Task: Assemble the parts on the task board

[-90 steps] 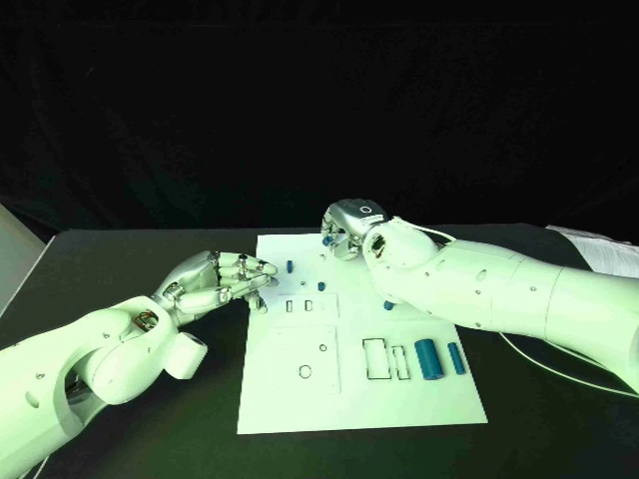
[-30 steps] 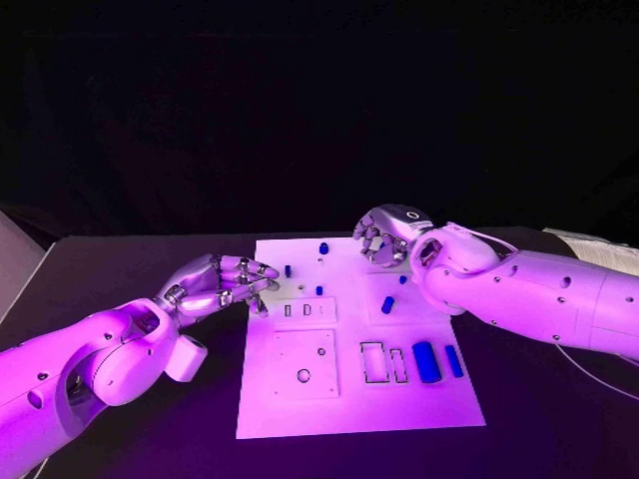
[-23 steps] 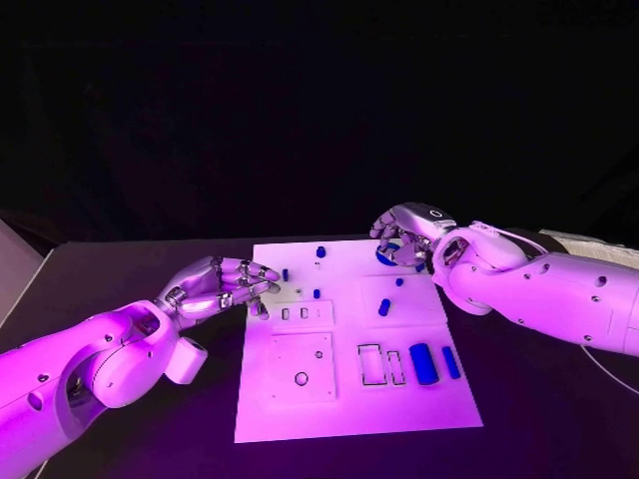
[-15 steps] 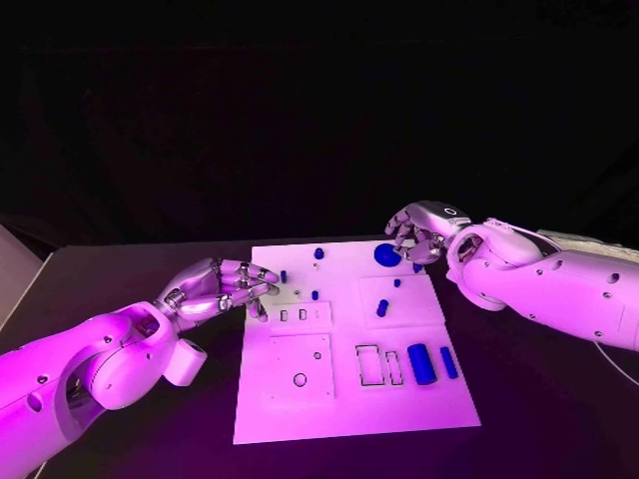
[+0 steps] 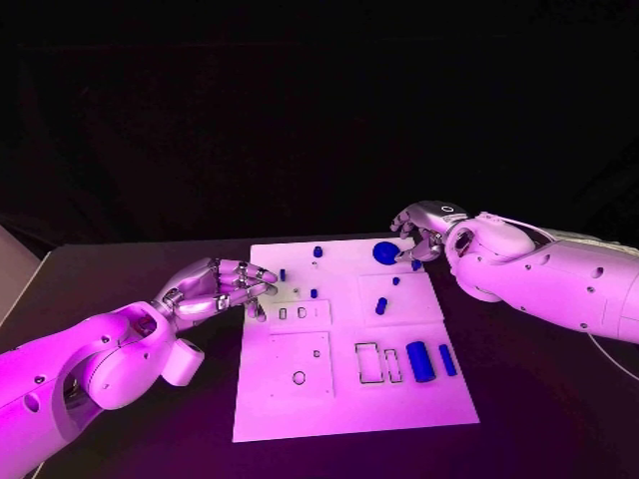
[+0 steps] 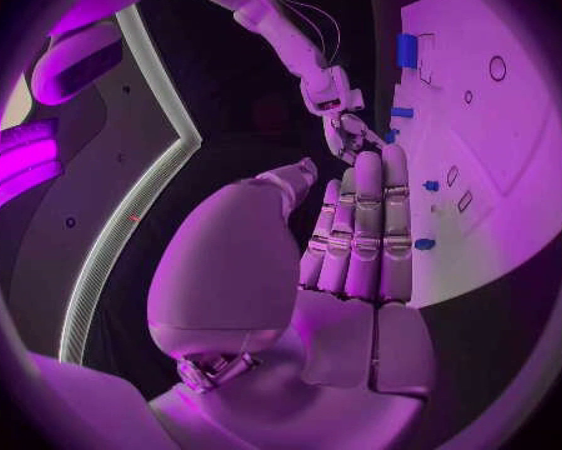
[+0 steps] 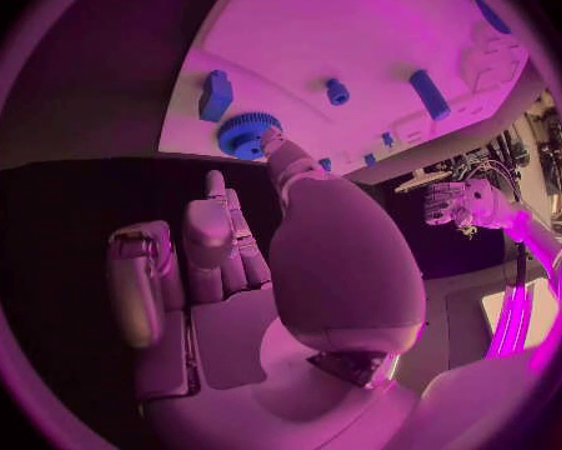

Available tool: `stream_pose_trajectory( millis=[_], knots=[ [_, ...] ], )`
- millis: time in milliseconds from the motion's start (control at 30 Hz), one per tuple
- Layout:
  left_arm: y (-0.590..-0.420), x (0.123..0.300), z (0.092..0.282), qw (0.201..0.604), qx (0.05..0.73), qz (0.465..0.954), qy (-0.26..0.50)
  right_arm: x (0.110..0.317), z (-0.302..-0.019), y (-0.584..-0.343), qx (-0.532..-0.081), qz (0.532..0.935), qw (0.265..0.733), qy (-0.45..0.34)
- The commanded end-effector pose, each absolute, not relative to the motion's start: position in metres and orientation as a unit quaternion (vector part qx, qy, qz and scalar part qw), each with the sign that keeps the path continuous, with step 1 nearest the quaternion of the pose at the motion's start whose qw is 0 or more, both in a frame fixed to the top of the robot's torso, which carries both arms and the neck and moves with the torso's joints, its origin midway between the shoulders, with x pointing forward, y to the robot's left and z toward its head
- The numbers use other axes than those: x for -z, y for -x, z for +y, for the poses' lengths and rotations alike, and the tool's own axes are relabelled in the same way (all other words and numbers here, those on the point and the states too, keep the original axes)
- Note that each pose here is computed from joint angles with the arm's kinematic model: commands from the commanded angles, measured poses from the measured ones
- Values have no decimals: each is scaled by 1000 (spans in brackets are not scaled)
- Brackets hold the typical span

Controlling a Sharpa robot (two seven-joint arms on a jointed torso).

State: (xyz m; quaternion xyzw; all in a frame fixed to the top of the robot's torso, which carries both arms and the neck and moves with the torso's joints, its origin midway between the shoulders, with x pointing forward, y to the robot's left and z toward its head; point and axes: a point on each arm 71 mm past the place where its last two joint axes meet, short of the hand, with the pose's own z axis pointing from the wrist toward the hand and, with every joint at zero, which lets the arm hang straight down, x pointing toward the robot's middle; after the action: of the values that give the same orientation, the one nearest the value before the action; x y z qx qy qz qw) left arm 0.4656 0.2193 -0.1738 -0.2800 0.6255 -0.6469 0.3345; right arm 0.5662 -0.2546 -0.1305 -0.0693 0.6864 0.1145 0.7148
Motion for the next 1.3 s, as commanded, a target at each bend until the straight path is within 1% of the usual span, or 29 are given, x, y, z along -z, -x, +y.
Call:
stream_pose_trajectory(
  millis=[33, 300, 567, 1300],
  knots=[
    [-465, 173, 217, 327, 655, 624, 274, 133, -254, -570, -74, 704, 702, 81],
    [-465, 174, 215, 326, 655, 624, 274, 132, -242, -574, -83, 700, 705, 78],
    [-466, 174, 215, 326, 654, 624, 276, 132, -239, -575, -100, 698, 707, 58],
    [-466, 175, 215, 326, 652, 626, 277, 138, -234, -580, -105, 726, 678, 47]
  ],
)
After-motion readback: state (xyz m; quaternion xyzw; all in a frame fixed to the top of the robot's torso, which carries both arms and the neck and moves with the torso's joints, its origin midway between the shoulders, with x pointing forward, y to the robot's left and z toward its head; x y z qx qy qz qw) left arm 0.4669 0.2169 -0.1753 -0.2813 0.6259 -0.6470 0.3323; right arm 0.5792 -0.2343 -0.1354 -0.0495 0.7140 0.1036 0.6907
